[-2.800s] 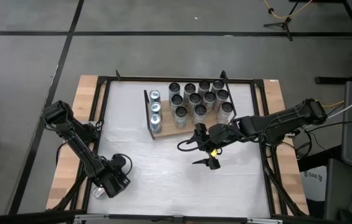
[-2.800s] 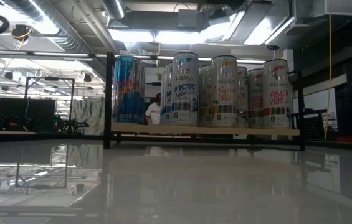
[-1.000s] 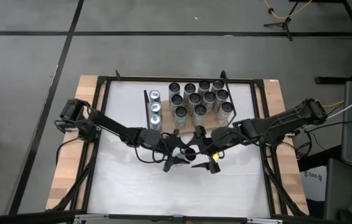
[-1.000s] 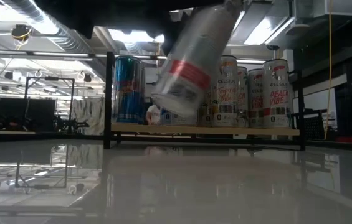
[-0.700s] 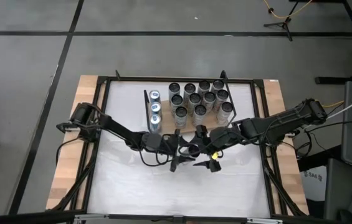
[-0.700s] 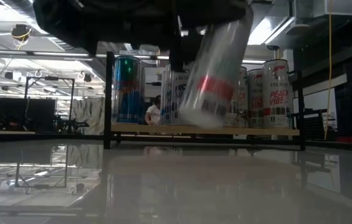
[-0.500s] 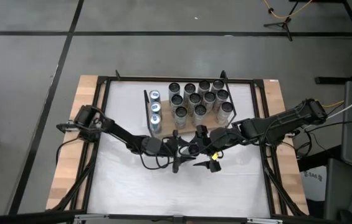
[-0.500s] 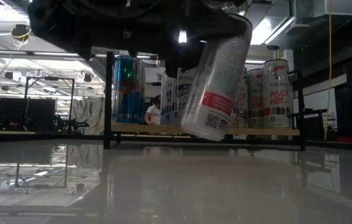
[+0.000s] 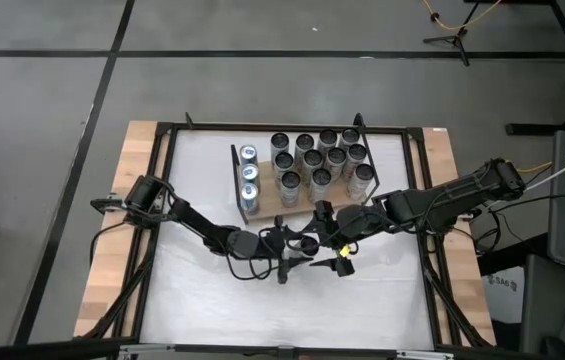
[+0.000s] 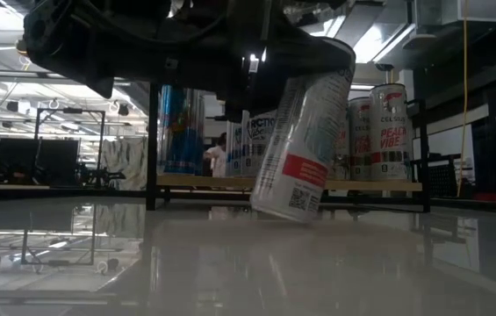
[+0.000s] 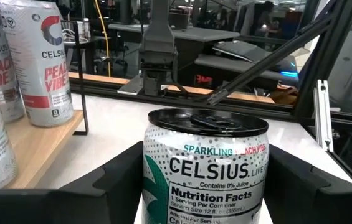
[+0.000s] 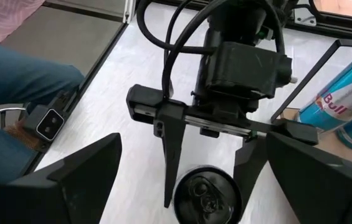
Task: Place canned beverage on shelf
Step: Put the white-pink soda can on the shelf aligned with the other white-pink soda can
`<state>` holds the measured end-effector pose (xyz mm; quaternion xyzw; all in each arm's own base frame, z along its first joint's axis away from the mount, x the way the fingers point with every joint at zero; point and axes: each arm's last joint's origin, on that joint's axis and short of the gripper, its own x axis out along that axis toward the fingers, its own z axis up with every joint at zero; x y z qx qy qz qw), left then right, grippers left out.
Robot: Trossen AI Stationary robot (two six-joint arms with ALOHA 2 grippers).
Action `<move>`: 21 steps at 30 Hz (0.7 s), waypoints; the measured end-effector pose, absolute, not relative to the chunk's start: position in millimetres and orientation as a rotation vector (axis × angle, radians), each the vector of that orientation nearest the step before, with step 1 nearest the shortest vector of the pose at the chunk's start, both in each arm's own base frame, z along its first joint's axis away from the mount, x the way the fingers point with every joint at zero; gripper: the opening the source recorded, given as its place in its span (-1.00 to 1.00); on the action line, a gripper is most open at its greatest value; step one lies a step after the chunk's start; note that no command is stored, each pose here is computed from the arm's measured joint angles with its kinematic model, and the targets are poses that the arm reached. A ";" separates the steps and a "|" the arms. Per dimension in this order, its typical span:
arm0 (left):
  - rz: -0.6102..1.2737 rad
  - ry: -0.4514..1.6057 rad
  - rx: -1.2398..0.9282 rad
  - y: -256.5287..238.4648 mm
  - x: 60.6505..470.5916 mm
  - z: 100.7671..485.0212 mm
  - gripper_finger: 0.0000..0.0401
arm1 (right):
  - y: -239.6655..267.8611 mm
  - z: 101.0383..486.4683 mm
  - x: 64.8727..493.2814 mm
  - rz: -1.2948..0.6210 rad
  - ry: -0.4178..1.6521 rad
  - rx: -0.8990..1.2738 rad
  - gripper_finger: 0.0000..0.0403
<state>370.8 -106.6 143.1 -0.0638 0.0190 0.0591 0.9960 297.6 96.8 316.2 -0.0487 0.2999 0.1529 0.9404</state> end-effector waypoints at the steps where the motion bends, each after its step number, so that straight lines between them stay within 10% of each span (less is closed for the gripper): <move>1: 0.118 0.038 -0.128 -106.6 370.8 143.1 0.29 | 96.8 316.3 297.6 0.312 0.612 -0.099 0.94; 21: 0.124 0.031 -0.131 -103.8 371.6 145.6 0.47 | 96.8 316.3 297.6 0.312 0.612 -0.099 0.94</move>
